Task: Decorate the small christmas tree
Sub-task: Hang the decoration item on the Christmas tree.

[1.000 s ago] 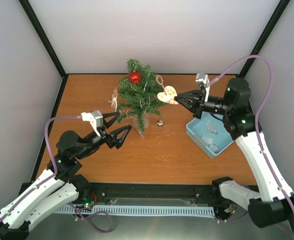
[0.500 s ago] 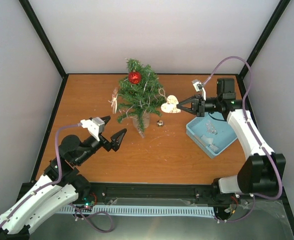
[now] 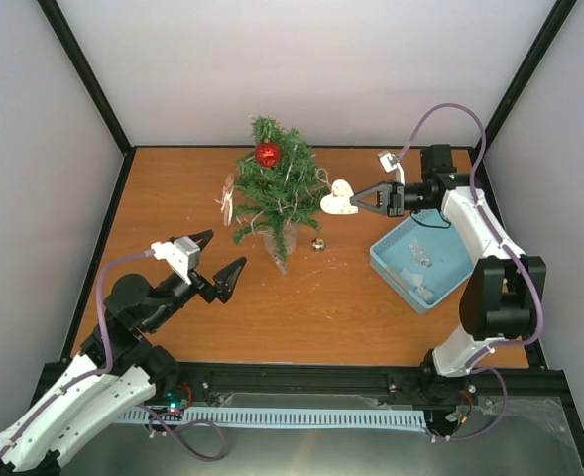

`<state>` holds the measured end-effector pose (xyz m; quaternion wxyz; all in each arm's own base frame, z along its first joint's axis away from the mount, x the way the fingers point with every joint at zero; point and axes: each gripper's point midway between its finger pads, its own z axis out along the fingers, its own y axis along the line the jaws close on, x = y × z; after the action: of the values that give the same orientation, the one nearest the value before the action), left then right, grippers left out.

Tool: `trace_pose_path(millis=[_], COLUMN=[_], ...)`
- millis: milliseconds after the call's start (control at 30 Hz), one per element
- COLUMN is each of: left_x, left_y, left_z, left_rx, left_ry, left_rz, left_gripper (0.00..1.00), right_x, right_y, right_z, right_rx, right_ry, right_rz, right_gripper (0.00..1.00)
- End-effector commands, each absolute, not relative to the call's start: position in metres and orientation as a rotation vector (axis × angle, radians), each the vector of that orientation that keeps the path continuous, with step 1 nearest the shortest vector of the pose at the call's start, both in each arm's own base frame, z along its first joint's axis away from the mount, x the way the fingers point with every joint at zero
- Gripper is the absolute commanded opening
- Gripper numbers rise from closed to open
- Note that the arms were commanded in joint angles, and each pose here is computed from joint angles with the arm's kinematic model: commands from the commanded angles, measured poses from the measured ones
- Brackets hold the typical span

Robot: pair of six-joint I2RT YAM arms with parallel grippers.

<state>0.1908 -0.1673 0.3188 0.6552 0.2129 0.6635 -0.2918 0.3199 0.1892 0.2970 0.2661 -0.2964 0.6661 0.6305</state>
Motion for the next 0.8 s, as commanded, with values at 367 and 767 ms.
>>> trace_pose_path(millis=[367, 767], left_x=[0.186, 0.186], left_y=[-0.159, -0.158], left_z=[0.331, 0.330], left_rx=[0.480, 0.479], left_ry=[1.466, 1.469], left_rz=[-0.632, -0.623], left_gripper=[1.00, 1.00], right_x=[0.336, 0.348], right_y=[0.190, 0.199], right_z=[0.290, 0.275], right_rx=[-0.717, -0.681], right_ry=[1.700, 1.741], right_rz=[1.861, 1.921], right_gripper=[0.03, 0.03])
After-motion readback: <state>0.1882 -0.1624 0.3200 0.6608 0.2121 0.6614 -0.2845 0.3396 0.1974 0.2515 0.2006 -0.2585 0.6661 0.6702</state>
